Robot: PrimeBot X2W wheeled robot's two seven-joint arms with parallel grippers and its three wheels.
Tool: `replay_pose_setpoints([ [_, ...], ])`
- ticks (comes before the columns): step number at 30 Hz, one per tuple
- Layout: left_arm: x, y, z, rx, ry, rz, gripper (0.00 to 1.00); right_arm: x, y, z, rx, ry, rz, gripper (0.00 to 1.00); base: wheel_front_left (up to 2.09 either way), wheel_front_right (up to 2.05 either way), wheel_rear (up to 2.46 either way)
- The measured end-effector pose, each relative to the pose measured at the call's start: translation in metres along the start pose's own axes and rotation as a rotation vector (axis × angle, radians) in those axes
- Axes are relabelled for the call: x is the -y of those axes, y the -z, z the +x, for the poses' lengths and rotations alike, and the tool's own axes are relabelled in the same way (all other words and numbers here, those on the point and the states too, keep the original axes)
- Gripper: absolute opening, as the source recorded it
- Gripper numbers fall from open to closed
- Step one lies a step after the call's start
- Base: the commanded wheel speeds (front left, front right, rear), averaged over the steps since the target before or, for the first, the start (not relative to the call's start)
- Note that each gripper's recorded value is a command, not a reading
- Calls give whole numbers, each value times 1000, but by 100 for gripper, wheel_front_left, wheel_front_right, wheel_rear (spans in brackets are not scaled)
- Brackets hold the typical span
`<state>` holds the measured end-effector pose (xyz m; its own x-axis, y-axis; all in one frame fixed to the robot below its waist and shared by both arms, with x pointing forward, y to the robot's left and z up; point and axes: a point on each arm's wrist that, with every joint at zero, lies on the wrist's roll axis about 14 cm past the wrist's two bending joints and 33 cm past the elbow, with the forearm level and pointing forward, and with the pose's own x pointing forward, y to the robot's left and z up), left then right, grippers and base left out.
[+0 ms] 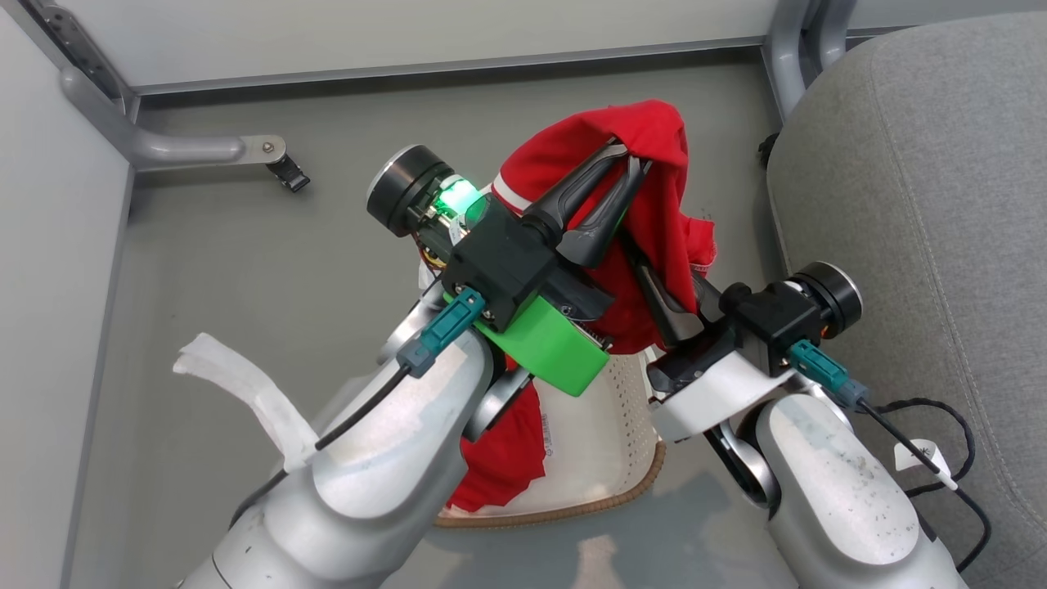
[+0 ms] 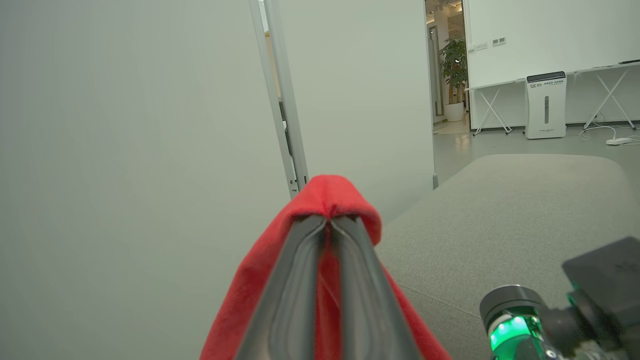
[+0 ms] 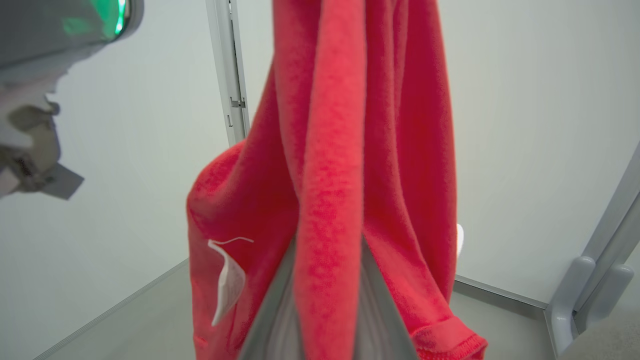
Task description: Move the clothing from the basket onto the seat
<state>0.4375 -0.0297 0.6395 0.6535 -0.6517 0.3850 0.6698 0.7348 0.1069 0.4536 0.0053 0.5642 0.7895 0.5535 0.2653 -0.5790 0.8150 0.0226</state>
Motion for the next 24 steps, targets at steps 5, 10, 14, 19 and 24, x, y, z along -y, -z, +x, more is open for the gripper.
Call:
replay_pose_setpoints([
  [5,1,3,0,-8,1,-3,0,2,0,-1,0,6,7,0,0,0,0],
  [10,1,9,0,-21,1,-9,0,3,1,0,1,9,14,0,0,0,0],
  [14,-1,11,-1,-27,-3,-12,98,4,-1,1,9,12,17,0,0,0,0],
  [19,-2,16,-2,-40,-6,-10,100,5,-3,2,15,16,25,0,0,0,0],
  [24,-1,22,-3,-58,-1,-10,100,6,-3,2,18,16,28,0,0,0,0],
])
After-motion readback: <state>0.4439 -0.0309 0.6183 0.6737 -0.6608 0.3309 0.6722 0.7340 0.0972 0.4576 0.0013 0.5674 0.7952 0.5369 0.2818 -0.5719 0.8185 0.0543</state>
